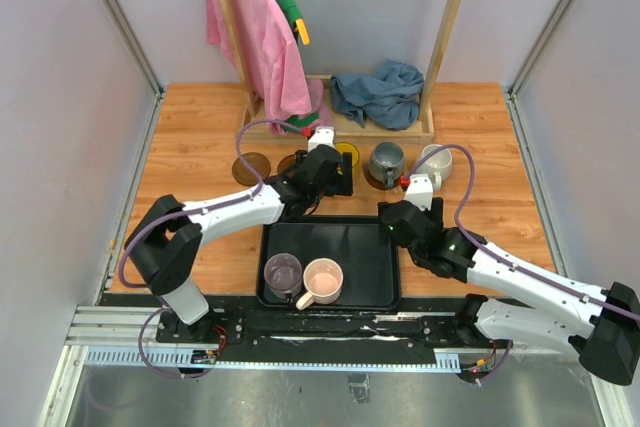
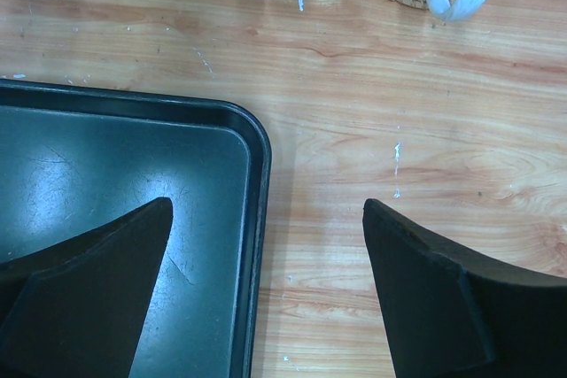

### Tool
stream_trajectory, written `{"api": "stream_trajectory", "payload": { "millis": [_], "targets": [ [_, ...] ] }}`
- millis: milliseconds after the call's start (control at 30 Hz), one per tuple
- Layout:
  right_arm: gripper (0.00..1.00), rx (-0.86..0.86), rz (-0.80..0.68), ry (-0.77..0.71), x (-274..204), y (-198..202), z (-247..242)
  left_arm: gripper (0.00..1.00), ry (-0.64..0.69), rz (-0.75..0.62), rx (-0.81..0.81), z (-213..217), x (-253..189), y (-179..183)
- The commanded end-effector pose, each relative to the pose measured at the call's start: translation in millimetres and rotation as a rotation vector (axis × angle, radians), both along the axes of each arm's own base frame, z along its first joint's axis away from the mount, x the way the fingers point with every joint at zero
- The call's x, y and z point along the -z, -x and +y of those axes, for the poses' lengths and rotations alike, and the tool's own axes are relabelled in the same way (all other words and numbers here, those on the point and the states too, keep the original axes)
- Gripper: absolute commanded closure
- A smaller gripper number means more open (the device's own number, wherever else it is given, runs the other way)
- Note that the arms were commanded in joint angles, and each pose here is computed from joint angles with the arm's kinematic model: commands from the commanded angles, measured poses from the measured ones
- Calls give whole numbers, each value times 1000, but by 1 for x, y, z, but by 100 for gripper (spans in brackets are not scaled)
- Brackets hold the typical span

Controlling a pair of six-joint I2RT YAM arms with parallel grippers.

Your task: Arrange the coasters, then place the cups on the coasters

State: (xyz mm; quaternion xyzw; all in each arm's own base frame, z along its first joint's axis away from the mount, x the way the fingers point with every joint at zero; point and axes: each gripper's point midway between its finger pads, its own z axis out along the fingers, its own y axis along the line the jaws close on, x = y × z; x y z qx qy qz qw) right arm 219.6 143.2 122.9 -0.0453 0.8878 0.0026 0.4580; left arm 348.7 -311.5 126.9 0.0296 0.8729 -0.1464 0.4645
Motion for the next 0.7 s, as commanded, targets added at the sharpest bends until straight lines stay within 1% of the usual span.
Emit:
{"api": "stream_trajectory", "payload": {
  "millis": [0, 133, 300, 400, 467, 667],
  "targets": [
    [10, -2, -17, -18, -4, 2, 1, 13, -14, -43, -34, 23, -18, 11],
    [10, -34, -25, -17, -9, 0, 6, 13, -46, -49, -65, 54, -22, 29],
    [10, -168, -13, 19, -18, -2, 25, 13, -40, -79, -138, 102, -30, 58],
    [11, -223, -7, 47, -24, -4, 33, 15, 10, -111, -169, 126, -41, 76],
    [11, -241, -8, 58, -27, -5, 37, 17, 44, -120, -161, 135, -43, 87],
    [11, -322, -16, 51, -34, -9, 55, 21, 154, -116, -118, 146, -53, 114]
  ]
}}
